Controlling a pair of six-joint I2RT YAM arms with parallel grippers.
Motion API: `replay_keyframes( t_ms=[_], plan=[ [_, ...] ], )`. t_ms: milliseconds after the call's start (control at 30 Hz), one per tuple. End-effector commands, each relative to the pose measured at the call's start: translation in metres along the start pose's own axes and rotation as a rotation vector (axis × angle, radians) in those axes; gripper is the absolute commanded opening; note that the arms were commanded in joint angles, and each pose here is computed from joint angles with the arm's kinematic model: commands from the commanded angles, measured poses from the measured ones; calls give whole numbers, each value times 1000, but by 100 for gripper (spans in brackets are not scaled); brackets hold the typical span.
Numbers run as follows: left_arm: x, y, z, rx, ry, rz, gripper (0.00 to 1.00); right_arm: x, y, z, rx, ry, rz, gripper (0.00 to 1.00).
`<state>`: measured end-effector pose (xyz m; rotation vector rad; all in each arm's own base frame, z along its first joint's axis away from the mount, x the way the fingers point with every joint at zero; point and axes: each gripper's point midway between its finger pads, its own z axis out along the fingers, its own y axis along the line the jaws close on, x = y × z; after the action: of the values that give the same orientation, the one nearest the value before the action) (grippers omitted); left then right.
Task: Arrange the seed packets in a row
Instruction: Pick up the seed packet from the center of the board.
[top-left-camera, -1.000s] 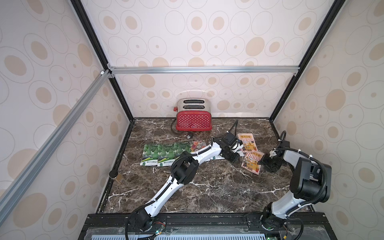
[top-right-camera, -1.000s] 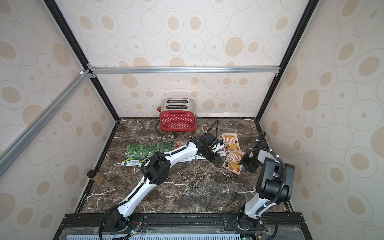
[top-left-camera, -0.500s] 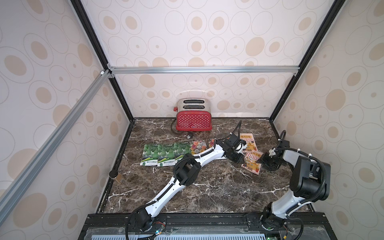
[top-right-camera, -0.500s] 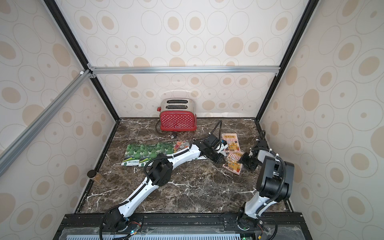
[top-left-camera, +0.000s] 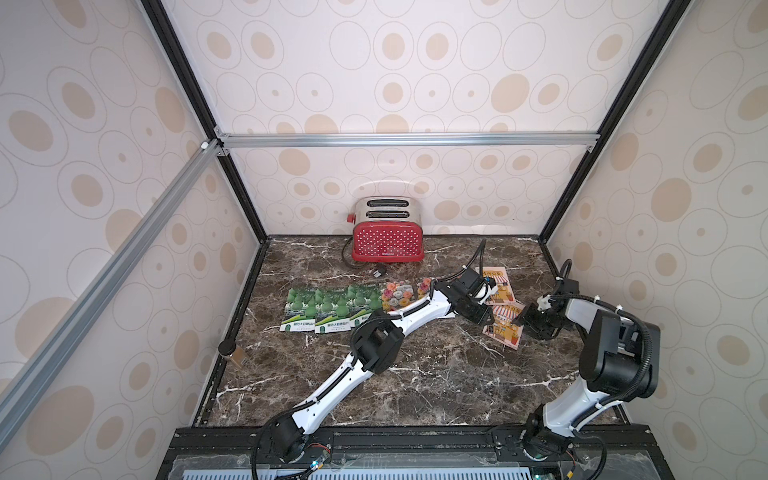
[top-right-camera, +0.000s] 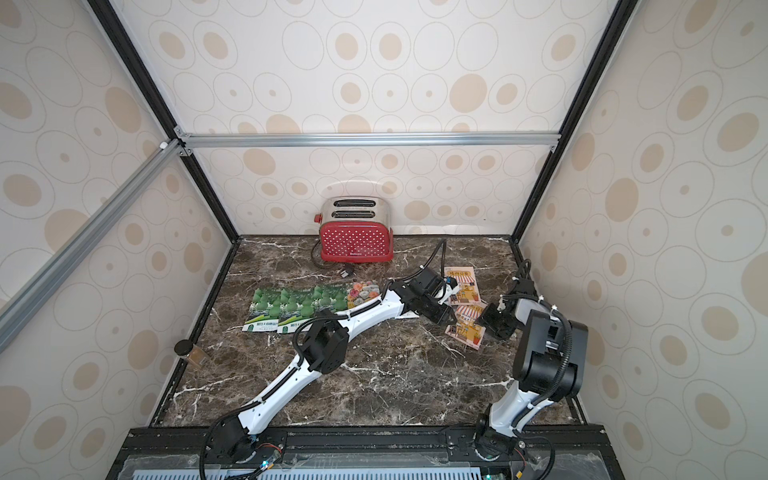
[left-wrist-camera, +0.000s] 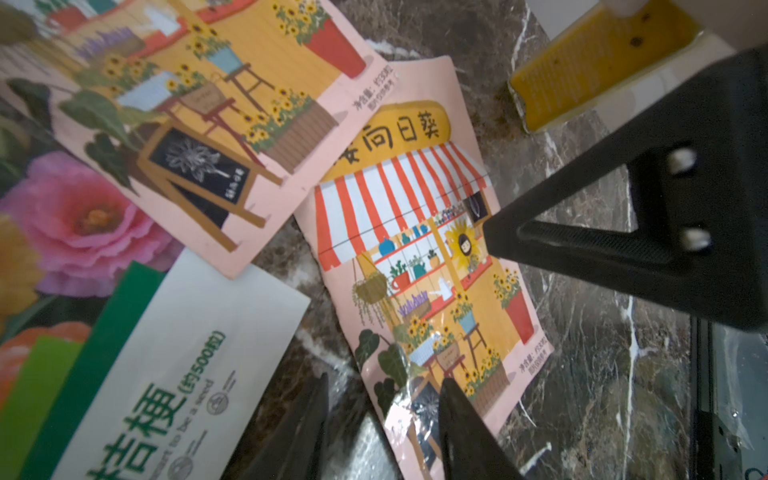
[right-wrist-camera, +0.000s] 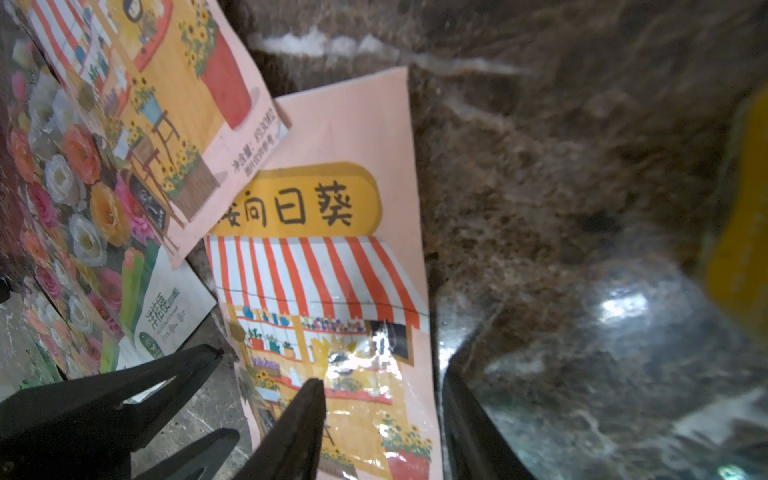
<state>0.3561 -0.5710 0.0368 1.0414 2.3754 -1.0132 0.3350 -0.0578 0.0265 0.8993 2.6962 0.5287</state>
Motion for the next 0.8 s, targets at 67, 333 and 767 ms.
replay_keyframes(
  t_ms=[67, 333, 767],
  plan=[
    [24, 8, 23, -1, 56, -50, 47, 10, -12, 8, 51, 43, 14, 49],
    [32, -9, 36, 37, 67, -35, 49, 17, -13, 9, 63, 58, 4, 46],
    [48, -27, 48, 66, 104, -25, 50, 28, -8, 8, 58, 77, -10, 42]
  ],
)
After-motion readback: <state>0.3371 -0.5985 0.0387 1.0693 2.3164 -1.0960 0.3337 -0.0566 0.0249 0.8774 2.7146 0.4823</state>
